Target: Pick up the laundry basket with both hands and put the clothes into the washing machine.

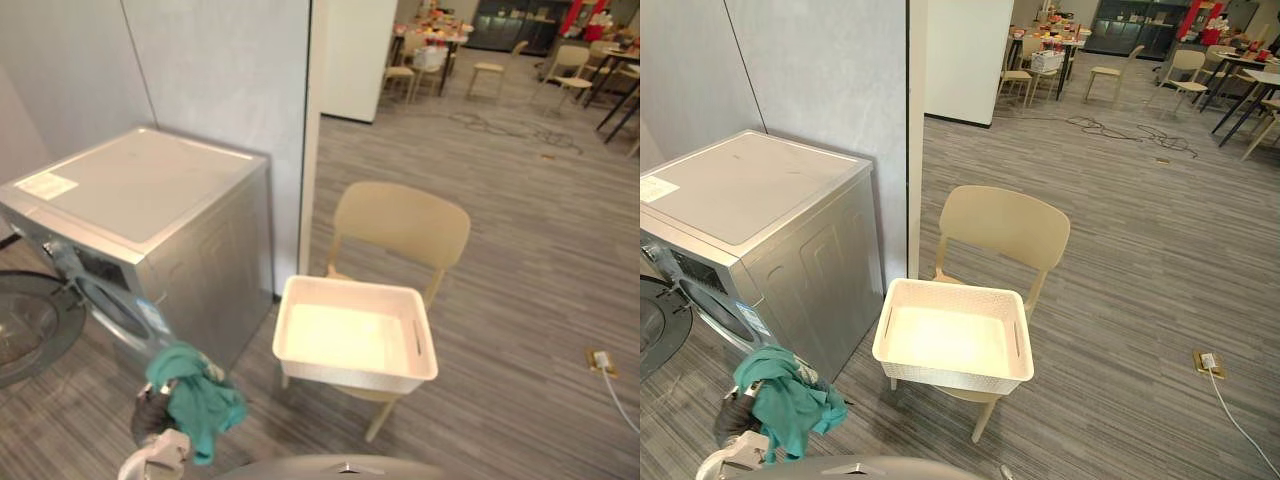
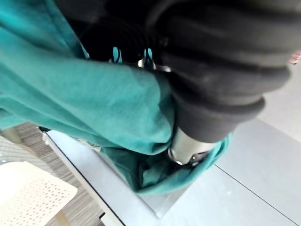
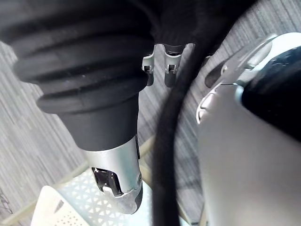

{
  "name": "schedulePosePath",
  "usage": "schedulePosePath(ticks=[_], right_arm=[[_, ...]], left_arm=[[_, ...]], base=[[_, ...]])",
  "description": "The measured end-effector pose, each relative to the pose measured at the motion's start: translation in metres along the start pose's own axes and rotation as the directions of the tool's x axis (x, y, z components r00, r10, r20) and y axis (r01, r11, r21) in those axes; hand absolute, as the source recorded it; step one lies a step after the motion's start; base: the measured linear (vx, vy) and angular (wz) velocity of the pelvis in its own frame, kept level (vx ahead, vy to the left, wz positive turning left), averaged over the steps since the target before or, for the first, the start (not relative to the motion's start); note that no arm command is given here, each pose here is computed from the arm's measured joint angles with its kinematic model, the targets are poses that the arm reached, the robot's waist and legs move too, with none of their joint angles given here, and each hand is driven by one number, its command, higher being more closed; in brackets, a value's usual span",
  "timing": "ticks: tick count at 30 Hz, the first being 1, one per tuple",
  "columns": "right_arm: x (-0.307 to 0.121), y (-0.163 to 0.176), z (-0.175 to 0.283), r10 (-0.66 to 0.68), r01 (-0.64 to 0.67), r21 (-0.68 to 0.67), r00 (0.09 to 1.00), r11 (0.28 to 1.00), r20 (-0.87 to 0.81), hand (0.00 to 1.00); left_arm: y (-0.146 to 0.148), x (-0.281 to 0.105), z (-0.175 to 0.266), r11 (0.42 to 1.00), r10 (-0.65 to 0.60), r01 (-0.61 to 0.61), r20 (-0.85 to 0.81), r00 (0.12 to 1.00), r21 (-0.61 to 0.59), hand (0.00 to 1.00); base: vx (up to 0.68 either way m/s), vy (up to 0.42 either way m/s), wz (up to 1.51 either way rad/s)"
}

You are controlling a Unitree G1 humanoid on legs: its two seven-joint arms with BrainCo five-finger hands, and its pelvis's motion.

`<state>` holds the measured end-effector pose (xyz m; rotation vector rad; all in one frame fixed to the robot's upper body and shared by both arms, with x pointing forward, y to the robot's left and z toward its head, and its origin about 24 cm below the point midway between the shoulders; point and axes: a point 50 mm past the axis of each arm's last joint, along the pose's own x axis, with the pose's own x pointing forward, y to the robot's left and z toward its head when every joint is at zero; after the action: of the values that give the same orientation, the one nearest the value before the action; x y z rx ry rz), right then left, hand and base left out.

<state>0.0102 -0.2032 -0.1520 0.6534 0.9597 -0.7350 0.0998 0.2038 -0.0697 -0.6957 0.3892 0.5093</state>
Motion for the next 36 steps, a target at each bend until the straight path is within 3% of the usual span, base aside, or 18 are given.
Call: schedulePosePath(ticks=[10, 14, 22, 27, 32, 36], right_arm=[[0.01, 0.02, 0.003, 0.078, -0.085, -0.245, 0.996, 0.966, -0.039, 0.0], [0.017, 0.037, 0.014, 0.132, -0.137, -0.349, 0.991, 0.927, -0.037, 0.0], [0.029, 0.081, 0.051, 0.209, -0.17, -0.355, 0.975, 0.919, 0.074, 0.0], [0.033, 0.063, 0.052, 0.113, -0.088, -0.266, 0.99, 0.96, 0.079, 0.0], [0.037, 0.069, 0.041, 0.108, -0.099, -0.23, 0.994, 0.968, 0.026, 0.0], [0.036, 0.037, 0.056, 0.022, -0.01, -0.19, 0.998, 0.982, 0.061, 0.0]], left_arm=[[-0.007, 0.007, -0.016, 1.0, -0.028, 0.027, -0.076, 0.997, -0.005, 1.0], [-0.029, 0.024, -0.005, 0.994, -0.112, 0.112, -0.039, 0.993, 0.005, 1.0], [-0.065, 0.037, 0.001, 0.973, -0.229, 0.229, -0.025, 0.973, 0.026, 1.0], [-0.08, 0.041, -0.001, 0.962, -0.272, 0.273, -0.025, 0.962, 0.024, 1.0], [-0.06, 0.052, 0.002, 0.983, -0.172, 0.174, -0.038, 0.984, 0.053, 1.0], [-0.076, 0.048, -0.011, 0.967, -0.248, 0.253, -0.084, 0.965, 0.045, 1.0]], base=[[0.02, 0.011, 0.08], [-0.01, -0.044, 0.97], [-0.01, -0.002, 1.02], [0.14, 0.297, 0.74], [0.1, 0.27, 0.32], [0.13, 0.233, 0.53]])
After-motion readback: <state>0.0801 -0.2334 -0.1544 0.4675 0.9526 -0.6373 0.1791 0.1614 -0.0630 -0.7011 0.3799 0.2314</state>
